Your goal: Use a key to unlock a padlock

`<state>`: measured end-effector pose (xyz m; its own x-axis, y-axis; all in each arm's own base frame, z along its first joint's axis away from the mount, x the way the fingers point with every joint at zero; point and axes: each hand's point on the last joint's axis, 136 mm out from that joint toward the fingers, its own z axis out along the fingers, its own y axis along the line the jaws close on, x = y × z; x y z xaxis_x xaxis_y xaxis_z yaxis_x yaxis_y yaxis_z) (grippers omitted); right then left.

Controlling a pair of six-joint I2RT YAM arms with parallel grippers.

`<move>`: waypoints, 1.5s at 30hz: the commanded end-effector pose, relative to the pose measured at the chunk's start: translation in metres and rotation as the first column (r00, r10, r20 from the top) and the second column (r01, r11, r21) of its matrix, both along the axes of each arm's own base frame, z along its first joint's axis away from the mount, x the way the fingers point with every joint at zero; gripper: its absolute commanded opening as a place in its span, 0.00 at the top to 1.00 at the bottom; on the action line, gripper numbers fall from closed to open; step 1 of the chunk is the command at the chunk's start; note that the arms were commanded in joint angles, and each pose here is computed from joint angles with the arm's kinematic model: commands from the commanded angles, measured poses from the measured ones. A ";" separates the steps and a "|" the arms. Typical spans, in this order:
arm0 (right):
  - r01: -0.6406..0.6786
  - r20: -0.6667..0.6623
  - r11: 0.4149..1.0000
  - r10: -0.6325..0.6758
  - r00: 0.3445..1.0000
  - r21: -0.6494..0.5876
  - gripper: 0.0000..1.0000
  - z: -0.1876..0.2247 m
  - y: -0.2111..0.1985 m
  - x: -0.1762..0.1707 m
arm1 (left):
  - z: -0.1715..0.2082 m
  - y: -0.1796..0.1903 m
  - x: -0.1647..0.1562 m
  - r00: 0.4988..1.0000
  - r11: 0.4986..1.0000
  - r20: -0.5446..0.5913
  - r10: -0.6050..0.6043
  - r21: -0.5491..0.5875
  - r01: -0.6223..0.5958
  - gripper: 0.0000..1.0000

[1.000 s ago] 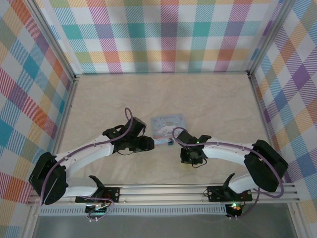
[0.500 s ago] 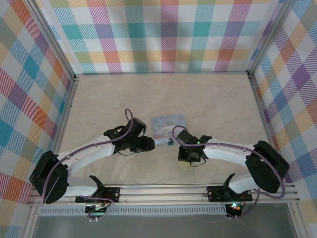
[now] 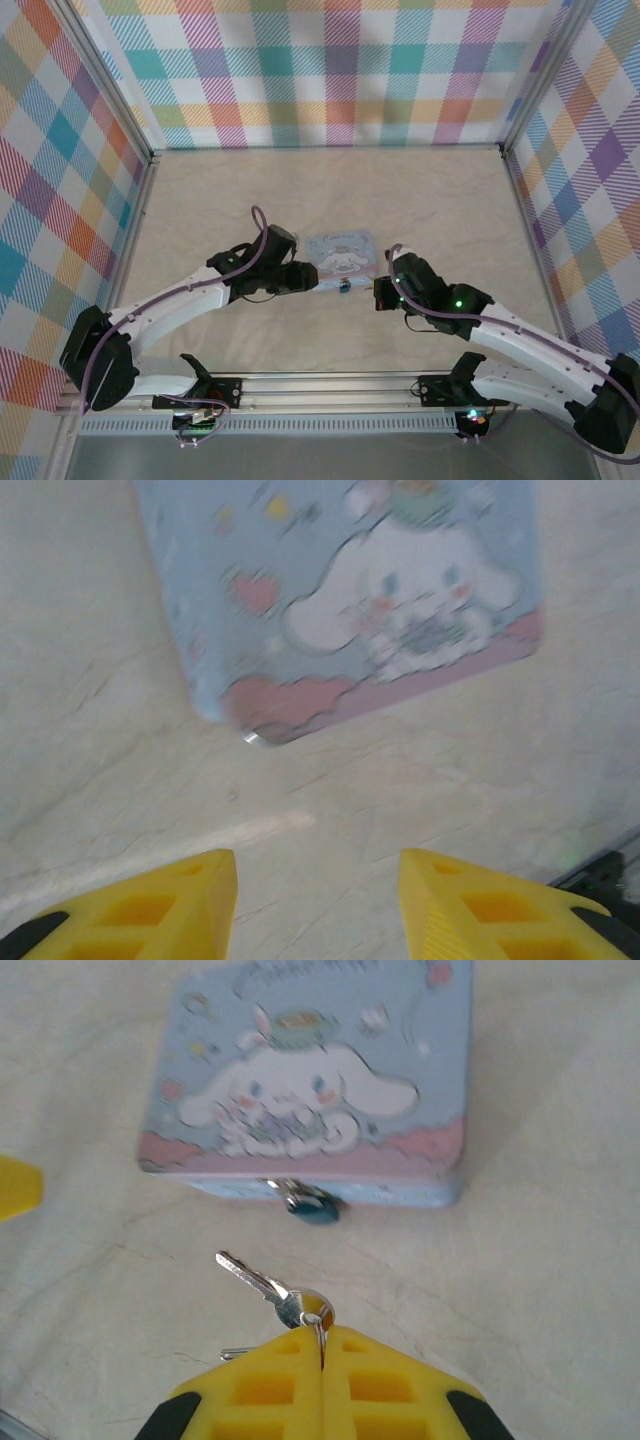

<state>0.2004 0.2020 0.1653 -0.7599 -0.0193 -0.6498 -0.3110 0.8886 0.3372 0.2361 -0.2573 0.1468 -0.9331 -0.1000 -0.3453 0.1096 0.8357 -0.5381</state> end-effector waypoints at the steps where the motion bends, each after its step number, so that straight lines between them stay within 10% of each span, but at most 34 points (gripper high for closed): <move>1: -0.111 0.167 0.994 0.112 0.980 -0.020 1.00 0.051 0.008 0.008 | 0.055 -0.011 0.012 0.990 0.997 0.138 -0.028 -0.064 0.038 0.52; 14: -0.251 0.323 0.968 0.229 0.918 0.027 1.00 0.118 0.047 0.021 | 0.170 -0.057 0.019 0.937 0.893 0.338 -0.090 -0.389 0.226 0.46; 45: -0.220 0.313 0.967 0.172 0.934 0.125 1.00 0.126 0.054 0.029 | 0.153 -0.082 0.005 0.943 0.851 0.292 -0.162 -0.442 0.283 0.74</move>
<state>0.2236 0.2542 0.2752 -0.5342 -0.0810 -0.8414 -0.5896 0.7490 0.3023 0.2492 -0.3314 0.2967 -0.8517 -0.1262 -0.5086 0.4051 0.4571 -0.7918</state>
